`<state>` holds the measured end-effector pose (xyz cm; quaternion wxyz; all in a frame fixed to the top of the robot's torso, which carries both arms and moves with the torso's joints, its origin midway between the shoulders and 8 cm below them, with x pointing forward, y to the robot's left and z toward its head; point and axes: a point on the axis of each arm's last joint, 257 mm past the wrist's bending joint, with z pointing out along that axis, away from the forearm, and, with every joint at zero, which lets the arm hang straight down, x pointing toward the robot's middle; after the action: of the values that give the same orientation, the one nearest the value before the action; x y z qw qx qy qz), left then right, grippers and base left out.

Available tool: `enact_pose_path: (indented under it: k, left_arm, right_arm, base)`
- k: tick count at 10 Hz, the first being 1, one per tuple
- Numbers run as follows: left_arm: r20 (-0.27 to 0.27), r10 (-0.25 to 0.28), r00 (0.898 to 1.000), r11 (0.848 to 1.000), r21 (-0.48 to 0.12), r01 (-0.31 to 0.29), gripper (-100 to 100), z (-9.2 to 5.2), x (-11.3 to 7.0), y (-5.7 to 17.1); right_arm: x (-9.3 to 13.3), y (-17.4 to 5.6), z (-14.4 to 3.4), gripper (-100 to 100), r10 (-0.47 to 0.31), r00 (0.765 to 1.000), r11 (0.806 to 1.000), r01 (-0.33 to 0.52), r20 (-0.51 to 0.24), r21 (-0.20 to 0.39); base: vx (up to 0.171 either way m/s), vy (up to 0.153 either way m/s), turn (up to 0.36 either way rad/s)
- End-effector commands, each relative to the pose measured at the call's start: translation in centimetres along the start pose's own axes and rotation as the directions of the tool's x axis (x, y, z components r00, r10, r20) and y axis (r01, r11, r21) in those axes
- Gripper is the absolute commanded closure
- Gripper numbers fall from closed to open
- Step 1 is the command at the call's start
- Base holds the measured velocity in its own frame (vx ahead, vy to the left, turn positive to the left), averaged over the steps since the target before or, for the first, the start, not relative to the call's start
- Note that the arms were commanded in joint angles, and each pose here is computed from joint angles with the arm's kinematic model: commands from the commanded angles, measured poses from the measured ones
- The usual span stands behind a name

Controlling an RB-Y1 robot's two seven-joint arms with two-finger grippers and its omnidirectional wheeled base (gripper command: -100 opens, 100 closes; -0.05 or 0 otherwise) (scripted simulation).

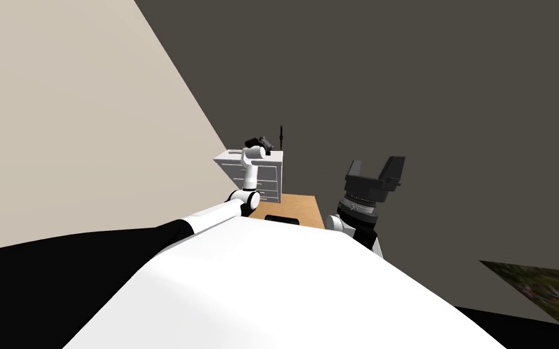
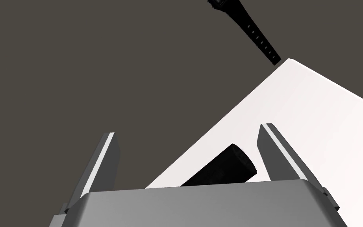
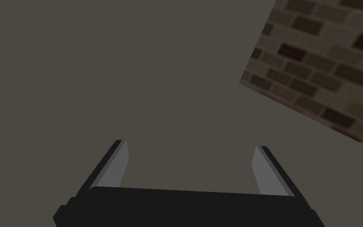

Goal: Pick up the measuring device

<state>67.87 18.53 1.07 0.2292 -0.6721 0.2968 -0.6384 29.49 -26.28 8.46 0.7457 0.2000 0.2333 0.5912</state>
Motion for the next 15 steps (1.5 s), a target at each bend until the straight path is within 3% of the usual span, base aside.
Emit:
enact_pose_path:
  k: [1,3,4,5,7,9,10,14,15]
  left_arm:
    - [-0.004,0.009,1.000,0.999,0.049,-0.009,-100,0.8,0.2,-2.4]
    - [0.063,-0.036,0.997,0.999,0.023,0.035,-100,1.7,-3.5,-1.6]
    - [0.063,-0.036,0.997,0.999,0.023,0.035,-100,1.7,-3.5,-1.6]
    - [0.052,-0.027,0.998,0.997,0.071,0.023,-100,2.2,-2.9,-3.9]
    - [0.101,-0.068,0.993,0.997,0.047,0.063,-100,2.9,-5.7,-3.0]
    - [0.096,-0.064,0.993,0.997,0.049,0.059,-100,2.7,-5.3,-3.0]
    - [0.097,-0.065,0.993,0.997,0.048,0.060,100,2.7,-5.4,-3.0]
    - [0.097,-0.065,0.993,0.997,0.048,0.060,100,2.7,-5.4,-3.0]
    - [0.097,-0.065,0.993,0.997,0.048,0.060,0,2.7,-5.4,-3.0]
  right_arm:
    - [0.0,0.0,0.0,0,0.000,1.000,1.000,0.000,0.000,0.000]
    - [0.0,0.0,0.0,0,0.000,1.000,1.000,0.000,0.000,0.000]
    - [0.0,0.0,0.0,0,0.000,1.000,1.000,0.000,0.000,0.000]
    - [0.0,0.0,0.0,0,0.000,1.000,1.000,0.000,0.000,0.000]
    - [0.0,0.0,0.0,0,0.000,1.000,1.000,0.000,0.000,0.000]
    - [0.0,0.0,0.0,0,0.000,1.000,1.000,0.000,0.000,0.000]
    - [0.0,0.0,0.0,0,0.000,1.000,1.000,0.000,0.000,0.000]
    - [0.0,0.0,0.0,0,0.000,1.000,1.000,0.000,0.000,0.000]
    - [0.0,0.0,0.0,0,0.000,1.000,1.000,0.000,0.000,0.000]
  base:
    - [-0.136,0.019,-0.243]
    - [-0.106,0.015,-0.241]
    - [-0.004,-0.007,0.016]
    - [-0.100,-0.002,-0.310]
    - [-0.100,-0.001,-0.250]
    - [-0.008,-0.004,0.041]
    - [0.000,0.000,0.000]
    - [0.000,0.000,0.000]
    - [0.000,0.000,0.000]
